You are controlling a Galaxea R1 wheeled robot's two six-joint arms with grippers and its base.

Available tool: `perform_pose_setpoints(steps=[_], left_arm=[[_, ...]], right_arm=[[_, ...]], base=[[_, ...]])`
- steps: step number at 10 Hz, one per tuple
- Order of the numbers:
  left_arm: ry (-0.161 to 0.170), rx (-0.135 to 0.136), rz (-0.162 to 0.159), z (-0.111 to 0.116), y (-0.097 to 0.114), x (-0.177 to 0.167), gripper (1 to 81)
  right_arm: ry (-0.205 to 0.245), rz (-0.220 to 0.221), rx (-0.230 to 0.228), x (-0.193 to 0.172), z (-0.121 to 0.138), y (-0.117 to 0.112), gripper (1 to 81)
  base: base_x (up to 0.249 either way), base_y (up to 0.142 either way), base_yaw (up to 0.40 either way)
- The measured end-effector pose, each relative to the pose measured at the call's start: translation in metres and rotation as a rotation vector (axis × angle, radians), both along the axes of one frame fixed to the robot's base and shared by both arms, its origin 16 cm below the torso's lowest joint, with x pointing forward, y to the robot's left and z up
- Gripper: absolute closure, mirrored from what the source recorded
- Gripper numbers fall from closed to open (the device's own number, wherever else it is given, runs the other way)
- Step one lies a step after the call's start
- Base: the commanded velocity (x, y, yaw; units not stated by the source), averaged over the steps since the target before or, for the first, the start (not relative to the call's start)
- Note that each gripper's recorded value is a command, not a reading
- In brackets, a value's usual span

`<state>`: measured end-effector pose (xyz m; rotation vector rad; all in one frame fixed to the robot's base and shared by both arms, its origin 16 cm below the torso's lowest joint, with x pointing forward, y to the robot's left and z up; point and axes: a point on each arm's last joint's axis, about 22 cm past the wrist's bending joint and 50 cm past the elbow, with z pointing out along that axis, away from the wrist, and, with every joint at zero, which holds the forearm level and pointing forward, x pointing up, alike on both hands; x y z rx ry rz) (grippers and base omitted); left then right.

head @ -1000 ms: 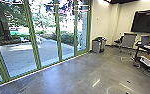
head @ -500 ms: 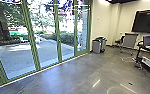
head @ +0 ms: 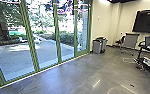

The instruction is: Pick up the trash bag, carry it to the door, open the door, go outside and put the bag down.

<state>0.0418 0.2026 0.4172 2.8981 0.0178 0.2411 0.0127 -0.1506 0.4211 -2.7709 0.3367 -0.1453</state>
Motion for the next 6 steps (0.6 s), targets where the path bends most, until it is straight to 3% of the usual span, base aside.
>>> perform_pose_setpoints(steps=[6], left_arm=[[-0.001, 0.000, 0.000, 0.0001, -0.0004, 0.0004, 81.1]], right_arm=[[0.000, 0.000, 0.000, 0.0000, 0.0000, -0.0001, 1.0]], base=[[0.142, 0.000, 0.000]])
